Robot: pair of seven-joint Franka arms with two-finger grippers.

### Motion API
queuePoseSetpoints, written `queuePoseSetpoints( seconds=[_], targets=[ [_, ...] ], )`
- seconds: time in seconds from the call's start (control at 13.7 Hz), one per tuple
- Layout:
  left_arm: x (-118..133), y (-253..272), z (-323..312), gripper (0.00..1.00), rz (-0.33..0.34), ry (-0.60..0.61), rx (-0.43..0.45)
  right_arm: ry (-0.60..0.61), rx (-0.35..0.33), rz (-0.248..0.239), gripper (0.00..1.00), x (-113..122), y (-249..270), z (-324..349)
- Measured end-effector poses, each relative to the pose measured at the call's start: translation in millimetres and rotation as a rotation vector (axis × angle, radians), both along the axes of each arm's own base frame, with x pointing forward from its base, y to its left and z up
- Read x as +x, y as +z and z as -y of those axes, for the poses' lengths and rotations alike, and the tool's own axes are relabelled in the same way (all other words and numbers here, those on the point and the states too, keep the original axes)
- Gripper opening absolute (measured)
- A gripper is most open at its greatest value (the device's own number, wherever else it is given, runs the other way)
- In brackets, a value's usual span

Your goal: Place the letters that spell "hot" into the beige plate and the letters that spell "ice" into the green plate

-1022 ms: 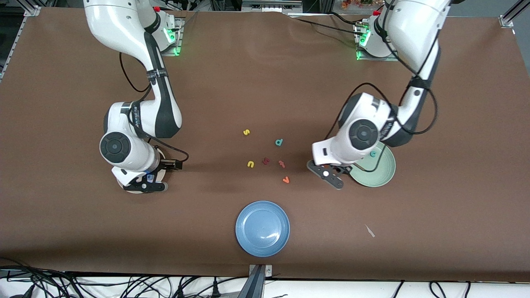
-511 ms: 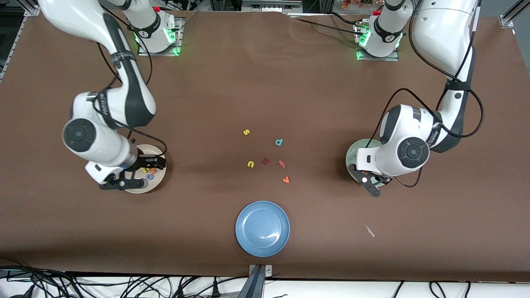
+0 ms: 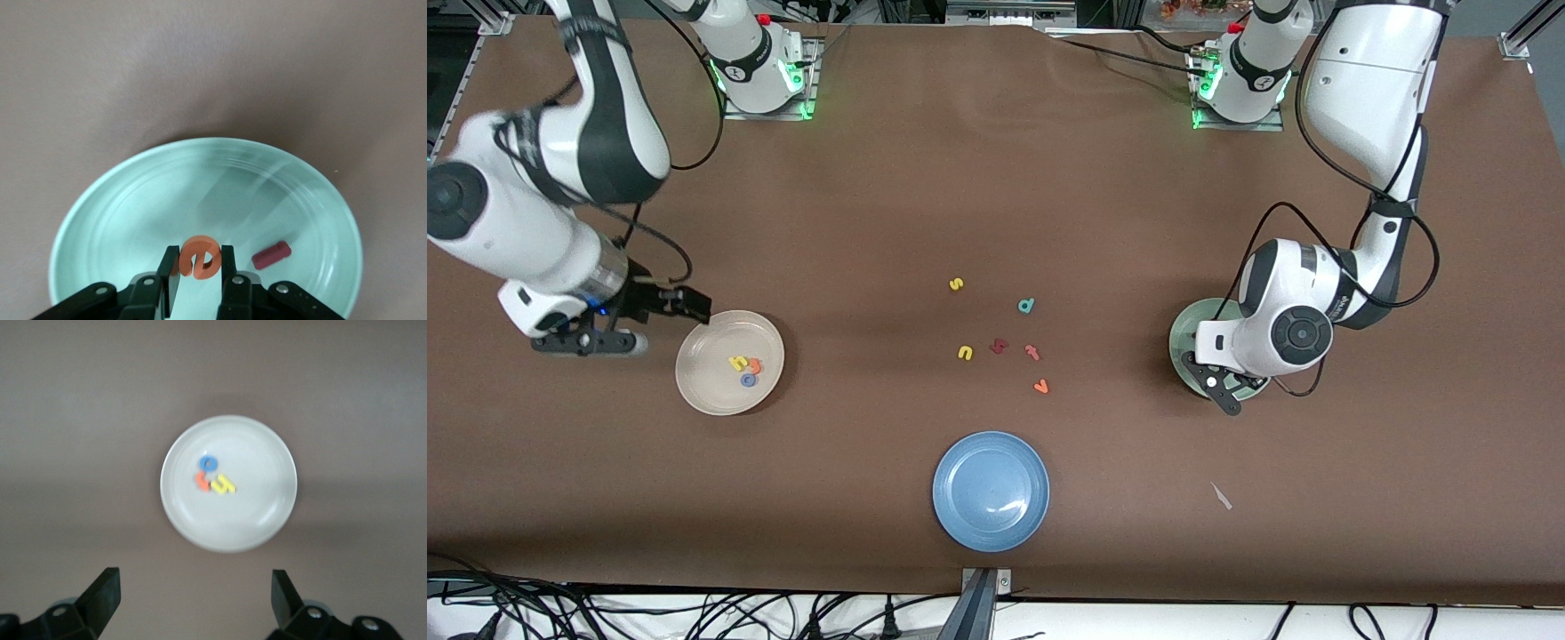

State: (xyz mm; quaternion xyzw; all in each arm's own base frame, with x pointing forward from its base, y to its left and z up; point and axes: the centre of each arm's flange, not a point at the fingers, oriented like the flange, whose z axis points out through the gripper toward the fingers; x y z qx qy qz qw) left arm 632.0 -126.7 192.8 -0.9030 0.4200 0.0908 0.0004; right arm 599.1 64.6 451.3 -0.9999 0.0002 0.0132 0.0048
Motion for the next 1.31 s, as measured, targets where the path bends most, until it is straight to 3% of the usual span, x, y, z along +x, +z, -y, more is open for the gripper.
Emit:
queuePoseSetpoints(
  seconds=[0.22,0.29,0.58,0.8,1.02,1.31],
  targets=[
    [-1.7,-5.7,-11.8,0.27,0.004,0.013,0.01,0.011,-0.008,-0.058,1.0,-31.4,63.3,-0.9],
    [-0.8,-5.4,-16.9,0.31,0.005,0.017,0.013,0.01,-0.01,-0.066,1.0,-36.3,81.7,0.9],
    [3.4,9.2,-19.9,0.73,0.026,0.017,0.009,-0.022,-0.008,-0.053,1.0,-45.0,122.0,20.1],
    [10.8,53.3,-18.9,1.0,0.027,0.022,0.004,-0.032,-0.009,-0.041,1.0,-46.4,127.6,25.8],
    [22.9,115.3,-17.3,1.0,0.019,0.028,0.0,0.014,-0.033,-0.004,1.0,-42.4,130.5,25.8],
    [35.1,187.3,-27.5,1.0,0.111,0.048,-0.02,0.05,-0.04,0.018,1.0,-40.8,133.9,20.0]
  ],
)
